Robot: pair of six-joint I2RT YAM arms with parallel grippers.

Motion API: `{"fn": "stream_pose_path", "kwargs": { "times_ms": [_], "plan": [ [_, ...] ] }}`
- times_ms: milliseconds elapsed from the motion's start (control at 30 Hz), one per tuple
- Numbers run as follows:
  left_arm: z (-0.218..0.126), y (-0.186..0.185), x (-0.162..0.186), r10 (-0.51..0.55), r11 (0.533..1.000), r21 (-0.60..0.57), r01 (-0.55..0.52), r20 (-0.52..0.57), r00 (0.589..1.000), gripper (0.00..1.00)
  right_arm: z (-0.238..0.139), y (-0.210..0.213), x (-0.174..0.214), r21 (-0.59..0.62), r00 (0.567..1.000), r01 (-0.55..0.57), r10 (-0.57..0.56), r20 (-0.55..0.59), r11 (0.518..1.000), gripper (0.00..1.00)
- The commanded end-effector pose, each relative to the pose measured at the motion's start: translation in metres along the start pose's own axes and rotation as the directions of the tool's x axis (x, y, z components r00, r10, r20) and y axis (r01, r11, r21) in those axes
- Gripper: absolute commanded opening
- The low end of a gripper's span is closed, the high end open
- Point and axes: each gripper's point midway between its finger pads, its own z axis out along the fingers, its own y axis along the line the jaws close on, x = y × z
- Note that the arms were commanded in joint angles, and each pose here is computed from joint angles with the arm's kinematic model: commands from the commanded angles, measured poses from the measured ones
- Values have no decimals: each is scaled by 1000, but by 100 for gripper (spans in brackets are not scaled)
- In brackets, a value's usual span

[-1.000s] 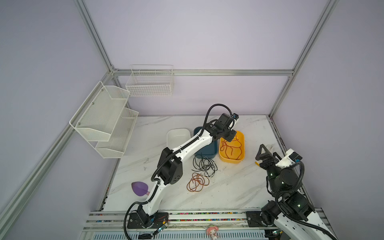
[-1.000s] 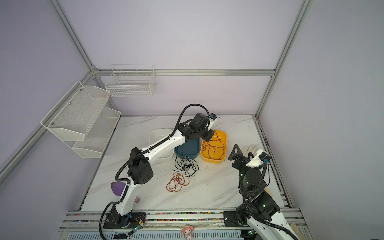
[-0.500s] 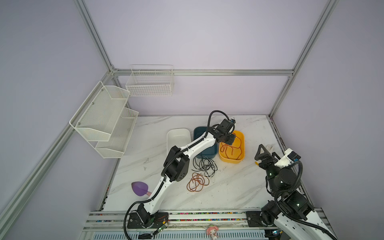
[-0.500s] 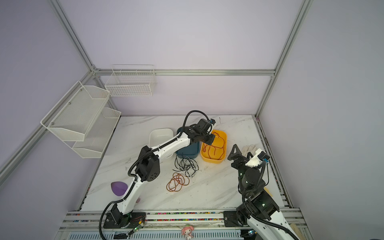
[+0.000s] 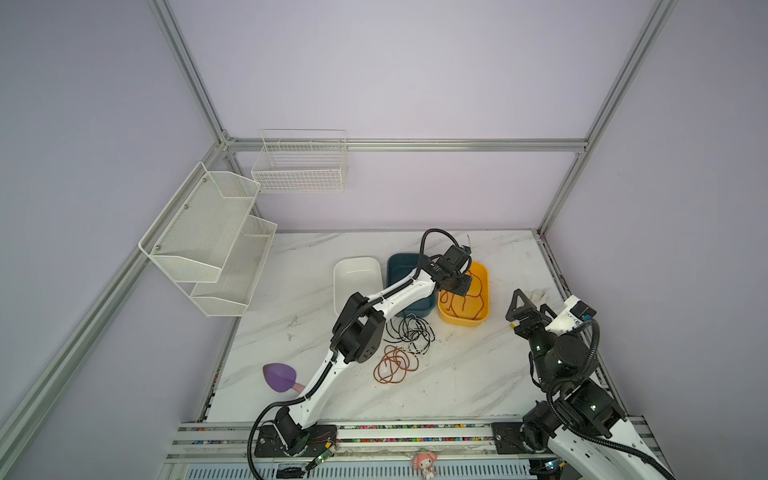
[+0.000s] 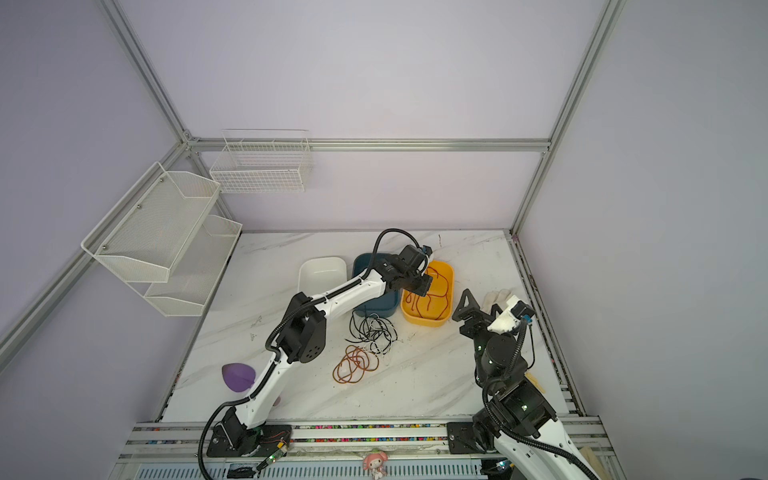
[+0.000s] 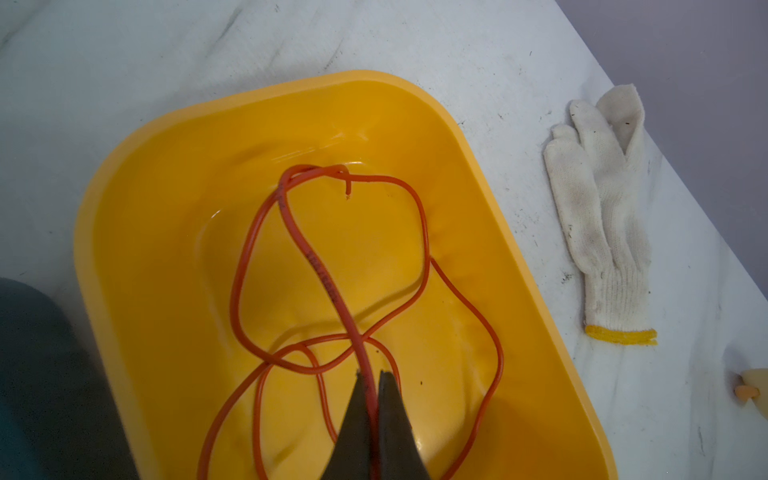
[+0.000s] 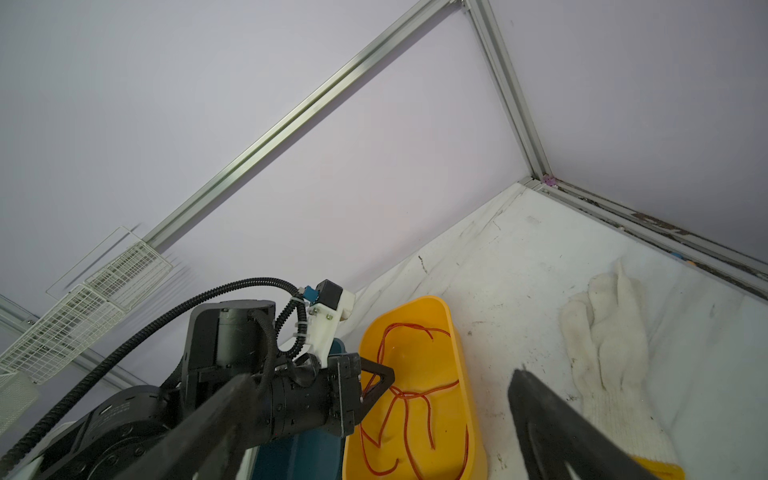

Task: Untangle the cables
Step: 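Lower the red wire into the yellow tub with the left gripper and release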

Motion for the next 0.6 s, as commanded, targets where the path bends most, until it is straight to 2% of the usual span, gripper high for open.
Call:
{"fn": "stream_pose_path", "kwargs": {
  "times_ms": [0, 167, 300, 433, 567],
  "plan": [
    [-11, -18, -19, 3, 999, 49, -5, 53, 999, 5, 2, 0, 5, -5, 1000, 8, -8, -7, 1000, 98],
    [-16, -17, -20, 18, 999, 32, -20, 60, 998, 12, 3, 1, 5, -7, 1000, 10, -11, -10, 1000, 97],
    [-29, -21, -31, 25, 999, 38, -29, 89, 996, 34, 3, 1, 5, -8, 1000, 11, -11, -9, 1000, 98],
    [-44, -25, -42, 34, 998, 39, -39, 119, 992, 45, 3, 1, 5, -10, 1000, 11, -11, -10, 1000, 98],
    [-64, -28, -57, 48, 998, 34, -54, 162, 986, 61, 3, 2, 5, -10, 1000, 12, -13, -10, 1000, 98]
  ]
}}
